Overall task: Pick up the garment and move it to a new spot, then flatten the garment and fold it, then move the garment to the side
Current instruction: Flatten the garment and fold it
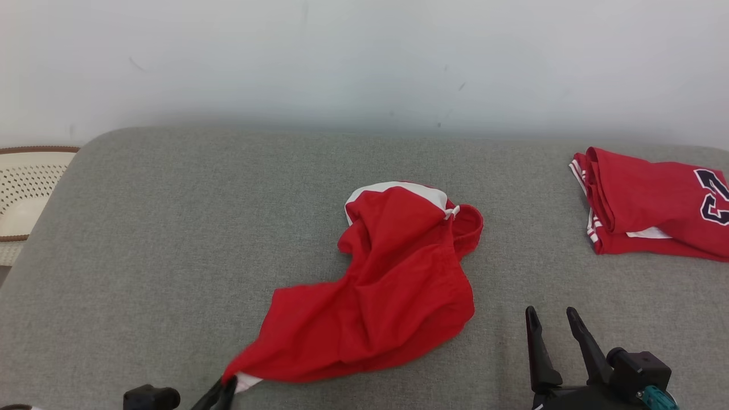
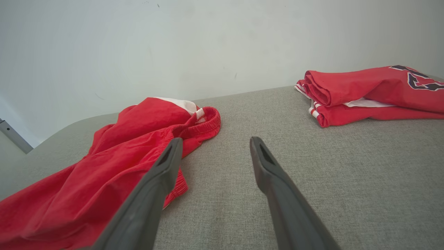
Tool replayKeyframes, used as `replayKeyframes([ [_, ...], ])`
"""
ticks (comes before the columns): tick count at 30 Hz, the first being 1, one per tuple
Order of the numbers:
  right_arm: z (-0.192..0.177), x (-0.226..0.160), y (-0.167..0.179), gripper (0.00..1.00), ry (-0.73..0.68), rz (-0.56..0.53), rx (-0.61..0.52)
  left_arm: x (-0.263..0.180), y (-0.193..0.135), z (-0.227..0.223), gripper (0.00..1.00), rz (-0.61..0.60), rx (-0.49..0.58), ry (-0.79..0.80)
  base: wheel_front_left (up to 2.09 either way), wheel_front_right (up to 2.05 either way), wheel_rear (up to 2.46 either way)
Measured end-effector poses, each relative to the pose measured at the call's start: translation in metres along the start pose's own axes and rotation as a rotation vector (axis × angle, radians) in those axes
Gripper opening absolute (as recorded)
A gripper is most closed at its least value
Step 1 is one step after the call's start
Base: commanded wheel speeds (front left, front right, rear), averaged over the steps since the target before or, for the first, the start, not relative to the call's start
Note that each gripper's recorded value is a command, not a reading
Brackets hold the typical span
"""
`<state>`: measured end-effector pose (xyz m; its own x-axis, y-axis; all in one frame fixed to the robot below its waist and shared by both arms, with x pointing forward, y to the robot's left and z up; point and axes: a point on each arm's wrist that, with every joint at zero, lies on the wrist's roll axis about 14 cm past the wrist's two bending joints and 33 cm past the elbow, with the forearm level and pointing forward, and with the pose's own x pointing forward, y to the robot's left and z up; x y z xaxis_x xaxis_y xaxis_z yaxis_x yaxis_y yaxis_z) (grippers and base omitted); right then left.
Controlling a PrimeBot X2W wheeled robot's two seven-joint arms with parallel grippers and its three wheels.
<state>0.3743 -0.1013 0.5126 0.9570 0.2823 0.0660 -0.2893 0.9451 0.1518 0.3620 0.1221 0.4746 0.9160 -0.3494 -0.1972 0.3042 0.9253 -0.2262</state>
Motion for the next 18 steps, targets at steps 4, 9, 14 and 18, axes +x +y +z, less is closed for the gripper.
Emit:
replayKeyframes([
  [4,0.002,0.000,0.000,1.00,0.000,-0.001,-0.002,-0.001,-0.003,0.000,1.00,0.006,-0.014,-0.016,0.00,0.00,0.00],
  [9,0.002,0.000,0.000,1.00,-0.002,-0.001,-0.001,-0.008,-0.002,0.002,1.00,0.030,-0.046,-0.051,0.00,0.00,0.00],
  [14,0.000,-0.001,0.000,1.00,0.010,-0.002,0.000,-0.010,0.008,0.035,1.00,0.086,-0.035,-0.187,0.00,0.00,0.00],
  [18,0.001,-0.001,0.000,1.00,0.011,-0.002,-0.001,-0.014,0.013,0.079,1.00,0.139,-0.007,-0.346,0.00,0.00,0.00],
])
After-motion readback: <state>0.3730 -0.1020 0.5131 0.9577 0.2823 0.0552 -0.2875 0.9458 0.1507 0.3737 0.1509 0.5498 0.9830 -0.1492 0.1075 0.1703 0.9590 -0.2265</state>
